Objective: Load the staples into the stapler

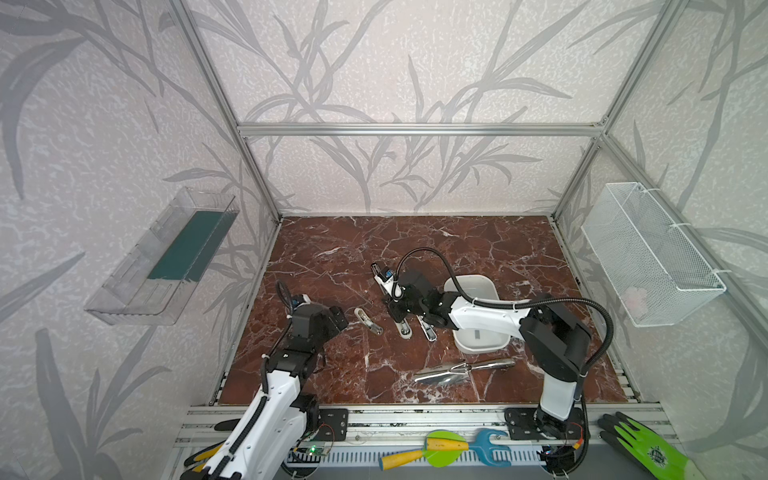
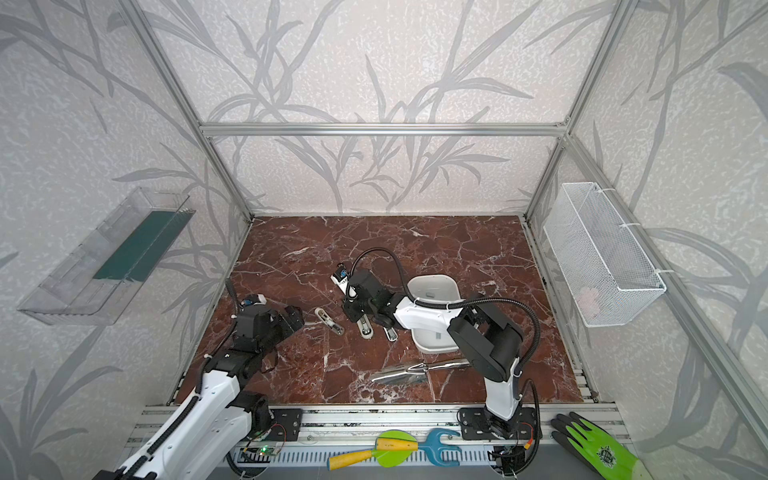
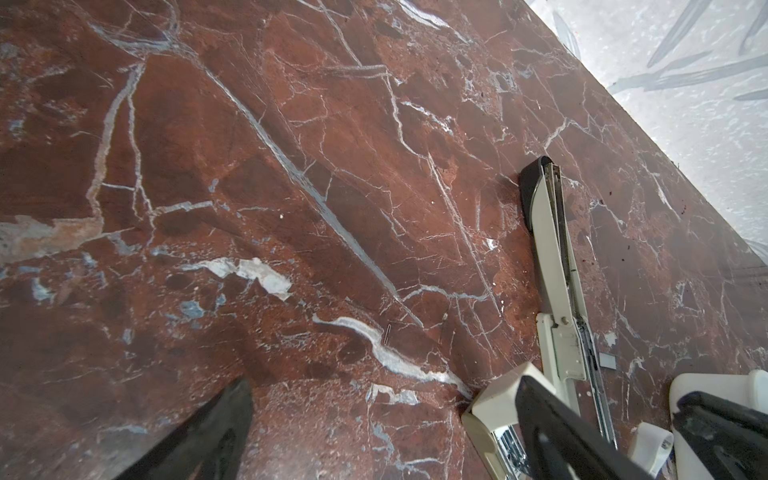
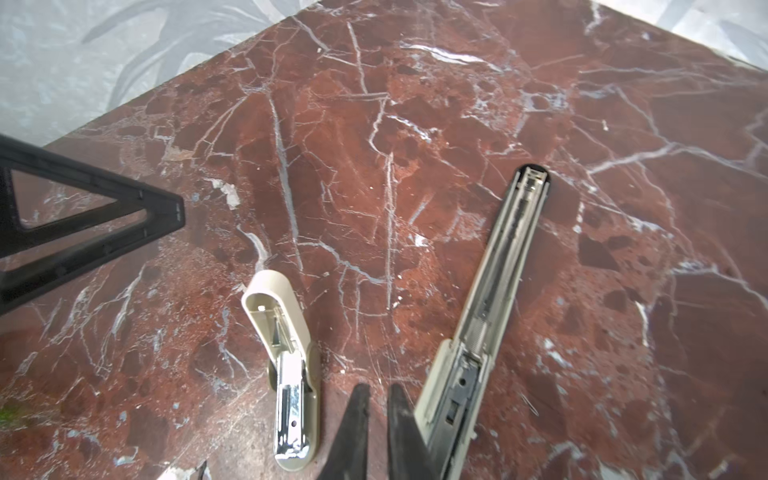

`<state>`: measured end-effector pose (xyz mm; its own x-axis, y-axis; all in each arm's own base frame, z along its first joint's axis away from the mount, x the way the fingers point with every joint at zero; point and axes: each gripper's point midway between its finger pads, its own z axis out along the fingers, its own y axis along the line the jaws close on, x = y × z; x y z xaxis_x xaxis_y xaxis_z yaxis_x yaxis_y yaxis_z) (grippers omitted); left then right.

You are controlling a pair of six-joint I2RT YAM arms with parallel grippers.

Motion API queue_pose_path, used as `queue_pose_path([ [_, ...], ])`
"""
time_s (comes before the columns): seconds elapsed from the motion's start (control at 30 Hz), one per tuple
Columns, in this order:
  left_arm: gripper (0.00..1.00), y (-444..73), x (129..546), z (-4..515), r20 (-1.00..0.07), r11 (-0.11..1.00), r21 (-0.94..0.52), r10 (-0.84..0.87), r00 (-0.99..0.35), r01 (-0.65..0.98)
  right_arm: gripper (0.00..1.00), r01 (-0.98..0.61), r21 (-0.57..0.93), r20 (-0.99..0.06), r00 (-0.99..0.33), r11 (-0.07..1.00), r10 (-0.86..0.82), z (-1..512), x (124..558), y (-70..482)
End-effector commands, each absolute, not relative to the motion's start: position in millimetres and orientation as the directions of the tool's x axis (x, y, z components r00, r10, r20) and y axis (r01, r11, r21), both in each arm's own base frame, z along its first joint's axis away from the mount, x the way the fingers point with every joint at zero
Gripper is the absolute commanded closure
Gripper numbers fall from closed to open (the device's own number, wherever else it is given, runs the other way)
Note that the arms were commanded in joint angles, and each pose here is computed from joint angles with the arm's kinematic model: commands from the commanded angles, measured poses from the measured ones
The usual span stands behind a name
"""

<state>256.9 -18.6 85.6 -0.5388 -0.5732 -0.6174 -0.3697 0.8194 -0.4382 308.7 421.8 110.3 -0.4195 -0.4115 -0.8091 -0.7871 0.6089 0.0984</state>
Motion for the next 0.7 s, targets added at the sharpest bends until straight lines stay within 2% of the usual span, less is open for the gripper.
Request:
queue_pose_path([
  [0.0,0.01,-16.2,256.7,82.7,-0.619,0.819,-0.434,-0.574,-0.536,-0.376,0.82,-0.712,0.053,-0.809,-0.442,0.7,-0.388,121.7,318.7,400.2],
  [0.2,0.01,-18.8,256.6,83.3,-0.615,0.819,-0.443,-0.574,-0.541,-0.366,0.79,-0.567,-0.006,-0.687,-0.597,0.824,-0.415,94.2,345.0,355.8],
  [0.33,0.01,-20.4,256.2,84.3,-0.614,0.818,-0.451,-0.574,-0.541,-0.356,0.75,-0.505,-0.034,-0.602,-0.679,0.863,-0.421,76.5,360.8,326.0],
  [0.53,0.01,-21.2,255.9,85.6,-0.616,0.817,-0.459,-0.576,-0.538,-0.349,0.69,-0.509,-0.058,-0.505,-0.727,0.859,-0.466,62.8,372.7,304.3],
  [0.67,0.01,-21.6,255.4,85.5,-0.614,0.817,-0.46,-0.576,-0.539,-0.348,0.65,-0.555,-0.01,-0.457,-0.737,0.832,-0.498,51.5,371.5,305.8],
])
